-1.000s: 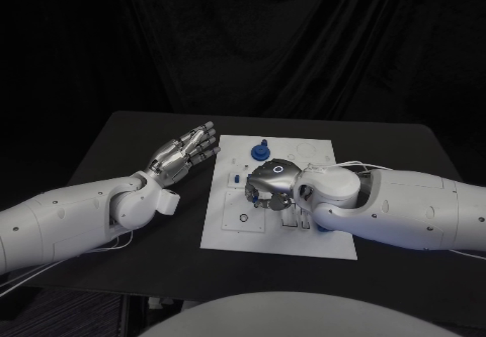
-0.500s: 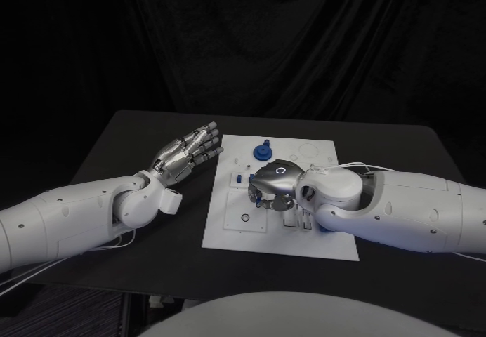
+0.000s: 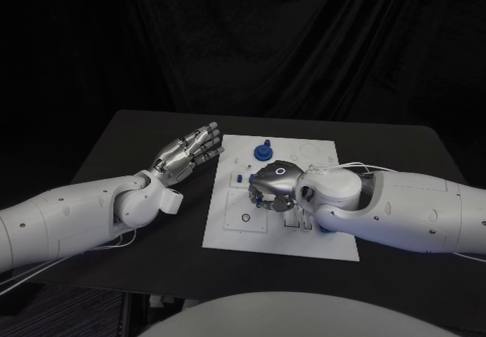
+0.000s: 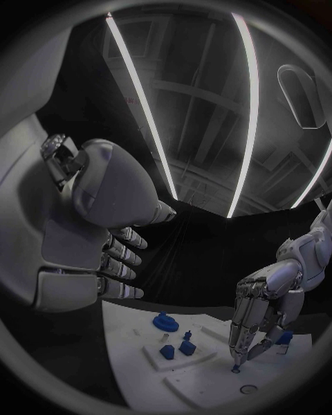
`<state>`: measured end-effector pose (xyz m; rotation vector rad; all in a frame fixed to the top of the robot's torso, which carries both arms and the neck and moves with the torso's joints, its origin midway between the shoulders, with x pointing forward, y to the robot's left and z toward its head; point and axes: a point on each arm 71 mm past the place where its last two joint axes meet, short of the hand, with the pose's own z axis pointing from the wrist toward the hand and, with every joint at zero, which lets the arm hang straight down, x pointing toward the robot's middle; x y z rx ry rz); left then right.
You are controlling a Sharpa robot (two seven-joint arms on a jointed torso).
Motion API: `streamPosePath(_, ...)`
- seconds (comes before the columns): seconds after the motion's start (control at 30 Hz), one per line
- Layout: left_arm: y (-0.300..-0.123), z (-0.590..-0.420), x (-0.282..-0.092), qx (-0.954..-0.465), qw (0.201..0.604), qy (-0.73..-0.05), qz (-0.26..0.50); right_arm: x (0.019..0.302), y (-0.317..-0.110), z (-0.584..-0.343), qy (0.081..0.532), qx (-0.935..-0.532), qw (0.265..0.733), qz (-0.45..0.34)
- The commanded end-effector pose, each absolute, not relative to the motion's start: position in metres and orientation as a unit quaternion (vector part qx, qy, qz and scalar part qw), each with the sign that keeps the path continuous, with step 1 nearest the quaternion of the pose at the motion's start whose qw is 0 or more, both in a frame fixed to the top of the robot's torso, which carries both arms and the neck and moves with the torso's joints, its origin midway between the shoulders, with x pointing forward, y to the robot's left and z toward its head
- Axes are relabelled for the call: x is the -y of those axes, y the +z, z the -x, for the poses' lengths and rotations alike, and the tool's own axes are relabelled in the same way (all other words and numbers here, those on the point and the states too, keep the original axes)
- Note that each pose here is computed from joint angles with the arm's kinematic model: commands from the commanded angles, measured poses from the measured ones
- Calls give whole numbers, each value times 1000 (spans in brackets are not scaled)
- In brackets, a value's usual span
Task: Assemble the parts on the task board
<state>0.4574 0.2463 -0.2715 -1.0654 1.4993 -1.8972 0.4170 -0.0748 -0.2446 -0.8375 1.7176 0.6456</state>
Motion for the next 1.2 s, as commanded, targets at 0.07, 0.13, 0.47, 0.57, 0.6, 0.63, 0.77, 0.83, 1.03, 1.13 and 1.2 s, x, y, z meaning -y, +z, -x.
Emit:
streamPosePath(0.07,-262,-457,-248,-498,267,-735,374,75,-248,-417,261,-725,530,354)
streamPosePath(0.13,-262,-457,-248,-498,267,-735,374,75,-249,-417,261,-726,529,354)
streamPosePath(0.47,-263,-458,-247,-499,266,-735,374,76,-256,-417,256,-733,522,353)
streamPosePath(0.57,-263,-458,-247,-499,266,-735,375,77,-258,-416,256,-735,520,352)
streamPosePath(0.6,-263,-458,-248,-499,266,-734,375,77,-258,-416,256,-735,520,352)
streamPosePath(0.63,-263,-458,-248,-500,266,-734,375,77,-258,-416,256,-735,520,352)
streamPosePath(0.77,-264,-458,-248,-500,266,-734,375,77,-258,-416,256,-735,520,352)
streamPosePath(0.83,-264,-458,-248,-500,265,-734,375,77,-259,-416,256,-735,520,352)
streamPosePath(1.03,-265,-458,-247,-501,264,-734,376,76,-258,-416,262,-732,522,352)
streamPosePath(1.13,-265,-458,-248,-501,265,-733,376,76,-258,-416,264,-730,523,352)
streamPosePath(1.2,-266,-458,-248,-501,265,-733,376,77,-257,-416,265,-728,526,350)
